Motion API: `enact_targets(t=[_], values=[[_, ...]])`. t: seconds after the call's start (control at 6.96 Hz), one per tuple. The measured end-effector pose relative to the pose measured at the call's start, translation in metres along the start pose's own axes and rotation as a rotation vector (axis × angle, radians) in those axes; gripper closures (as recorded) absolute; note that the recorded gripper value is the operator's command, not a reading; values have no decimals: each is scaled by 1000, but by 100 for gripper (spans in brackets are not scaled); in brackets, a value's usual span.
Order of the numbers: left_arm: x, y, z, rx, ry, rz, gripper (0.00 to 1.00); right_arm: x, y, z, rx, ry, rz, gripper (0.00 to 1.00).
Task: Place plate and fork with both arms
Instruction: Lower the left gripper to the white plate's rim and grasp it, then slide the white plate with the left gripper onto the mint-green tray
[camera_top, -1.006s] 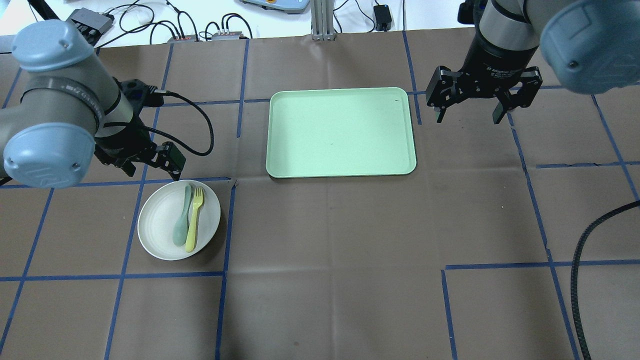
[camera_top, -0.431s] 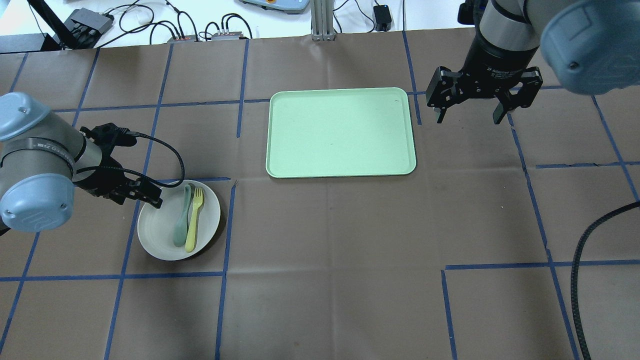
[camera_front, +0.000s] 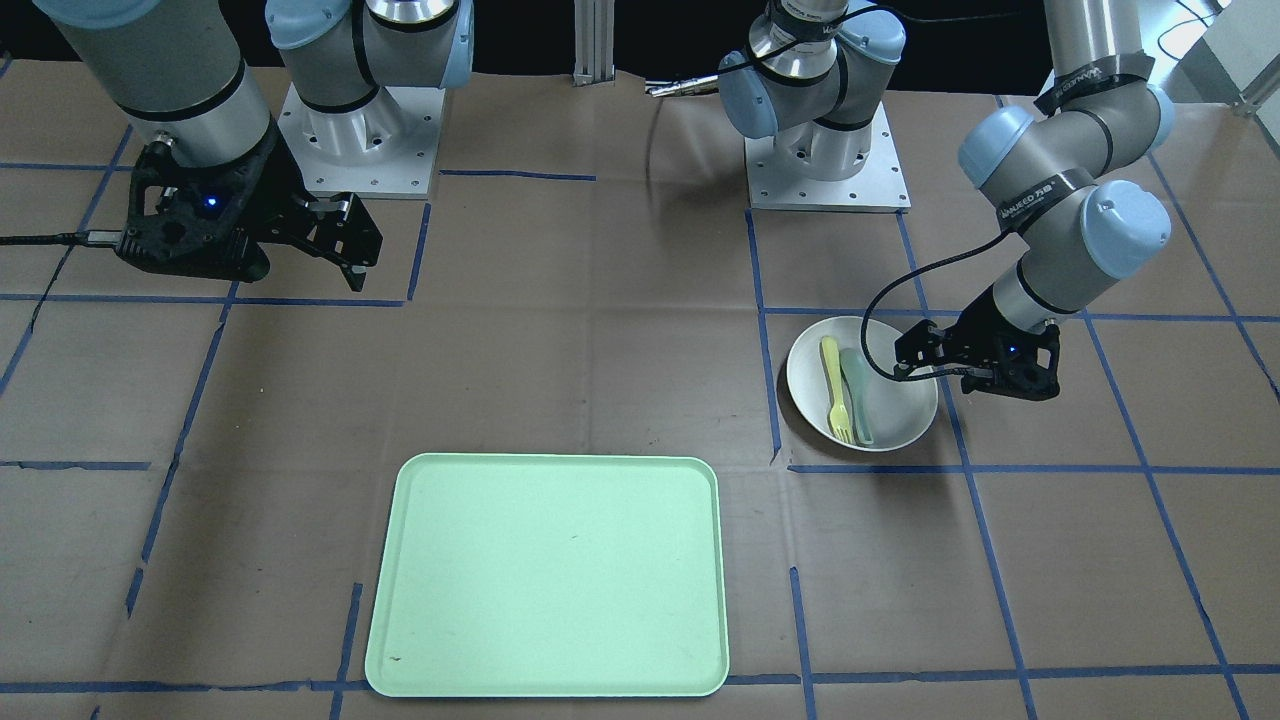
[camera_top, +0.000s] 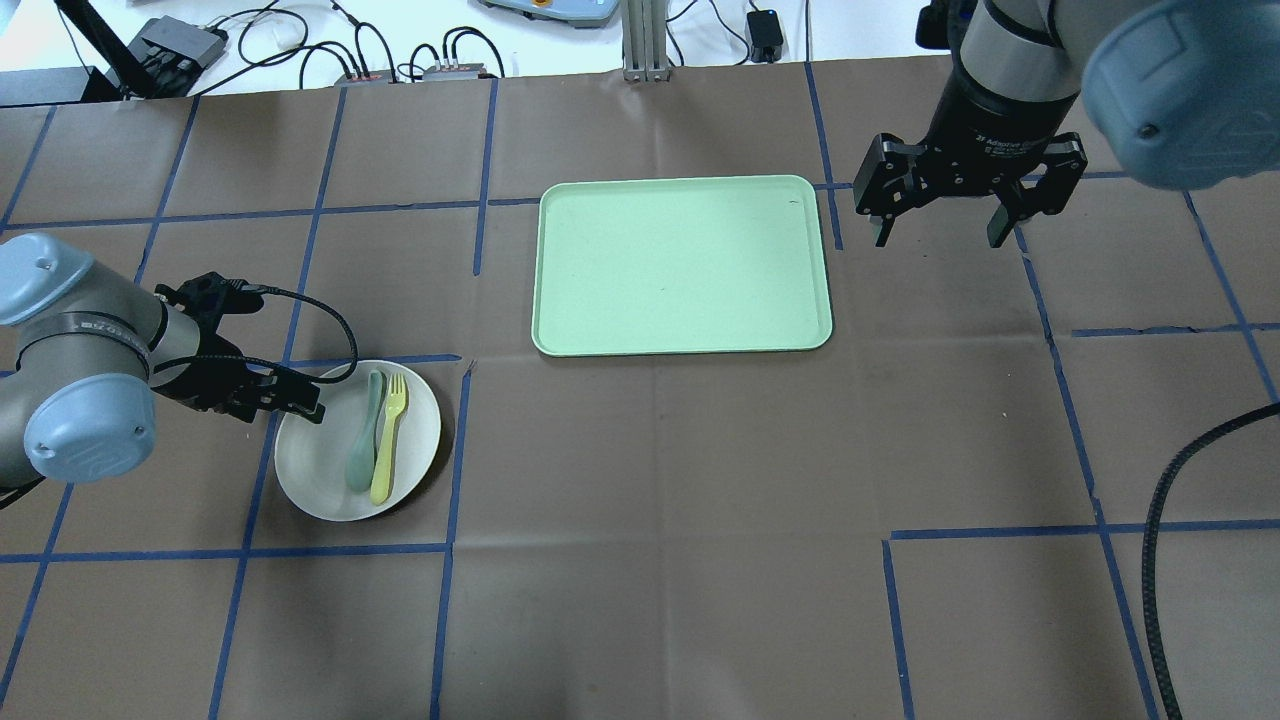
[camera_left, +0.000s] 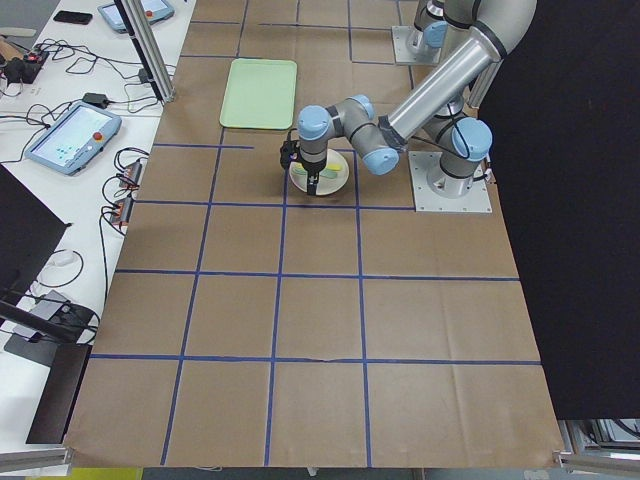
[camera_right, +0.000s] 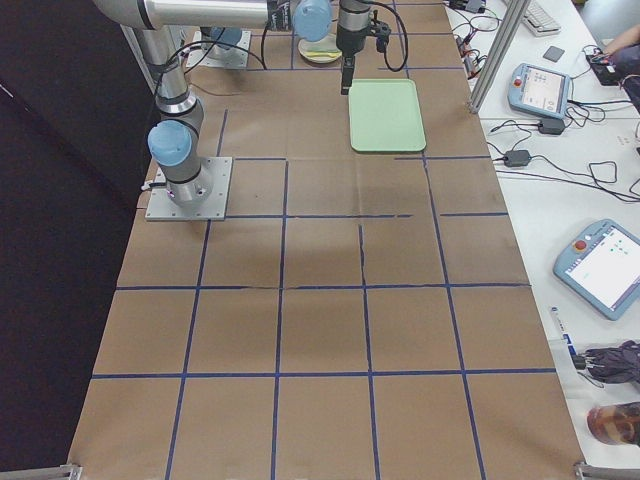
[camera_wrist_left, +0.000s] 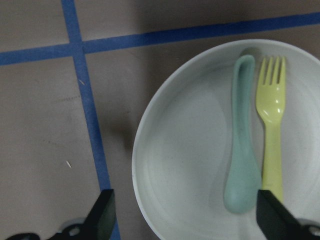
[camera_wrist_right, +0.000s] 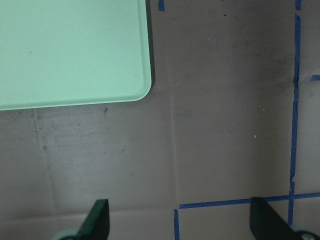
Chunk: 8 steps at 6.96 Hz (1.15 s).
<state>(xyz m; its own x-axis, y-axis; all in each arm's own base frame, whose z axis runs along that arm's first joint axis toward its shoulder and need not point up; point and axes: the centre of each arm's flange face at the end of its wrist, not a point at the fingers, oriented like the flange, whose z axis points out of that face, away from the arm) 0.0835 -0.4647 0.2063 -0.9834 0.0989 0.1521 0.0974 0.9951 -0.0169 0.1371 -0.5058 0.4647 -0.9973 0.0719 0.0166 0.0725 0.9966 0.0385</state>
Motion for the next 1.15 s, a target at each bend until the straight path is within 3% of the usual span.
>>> enact_targets(t=[0.14, 0.29, 0.58, 0.86, 1.15], values=[[-7, -2, 9, 9, 4, -4, 19, 0, 0, 0, 0, -1, 0, 0], [-11, -2, 15, 9, 7, -7, 40, -1, 0, 0, -1, -1, 0, 0], [-15, 2, 19, -5, 16, -21, 64, -1, 0, 0, 0, -2, 0, 0], [-19, 9, 22, -11, 28, -41, 71, -1, 0, 0, 0, -3, 1, 0], [-17, 12, 24, -4, 45, -47, 87, -1, 0, 0, -1, -4, 3, 0]])
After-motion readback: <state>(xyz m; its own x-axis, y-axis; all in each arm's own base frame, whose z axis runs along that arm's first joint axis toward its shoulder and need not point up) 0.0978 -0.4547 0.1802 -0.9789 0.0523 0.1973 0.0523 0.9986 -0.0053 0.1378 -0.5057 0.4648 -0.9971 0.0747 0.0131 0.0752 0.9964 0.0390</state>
